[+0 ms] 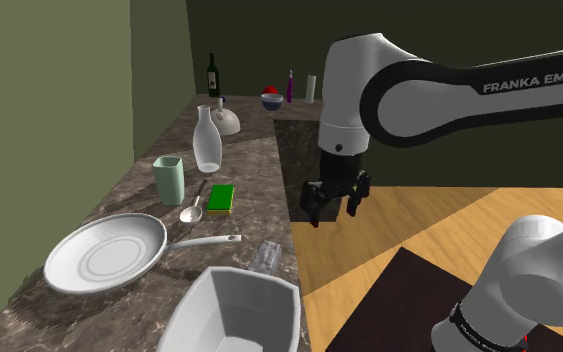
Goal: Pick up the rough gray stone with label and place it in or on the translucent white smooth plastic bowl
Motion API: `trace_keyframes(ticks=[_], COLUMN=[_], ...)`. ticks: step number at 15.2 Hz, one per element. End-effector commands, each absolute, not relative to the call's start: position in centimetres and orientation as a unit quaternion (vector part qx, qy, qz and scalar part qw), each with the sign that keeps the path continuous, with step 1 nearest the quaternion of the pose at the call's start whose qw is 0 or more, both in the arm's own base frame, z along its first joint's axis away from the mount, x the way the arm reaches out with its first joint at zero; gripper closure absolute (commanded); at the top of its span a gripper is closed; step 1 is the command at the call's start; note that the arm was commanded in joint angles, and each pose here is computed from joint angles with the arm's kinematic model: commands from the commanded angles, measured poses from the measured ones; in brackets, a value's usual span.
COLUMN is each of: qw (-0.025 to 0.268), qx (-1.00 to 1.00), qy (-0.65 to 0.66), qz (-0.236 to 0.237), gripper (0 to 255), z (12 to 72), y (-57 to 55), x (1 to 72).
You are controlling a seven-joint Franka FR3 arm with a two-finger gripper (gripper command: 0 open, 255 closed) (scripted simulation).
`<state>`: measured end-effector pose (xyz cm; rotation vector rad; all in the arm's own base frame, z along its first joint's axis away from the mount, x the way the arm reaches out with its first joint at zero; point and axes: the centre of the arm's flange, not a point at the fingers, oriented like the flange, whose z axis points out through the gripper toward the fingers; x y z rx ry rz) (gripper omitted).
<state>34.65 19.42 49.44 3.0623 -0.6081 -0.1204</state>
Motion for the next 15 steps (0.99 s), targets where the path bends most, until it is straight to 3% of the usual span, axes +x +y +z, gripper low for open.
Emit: trace_keyframes(ticks=[1,15], qw=[0.013,0.044], qx=[0.975,0.938], qy=[-0.218,-0.341], qz=[-0.040,-0.044], gripper=[0,0], z=[48.6,41.9], y=[22.0,34.6], x=[35.6,43.0])
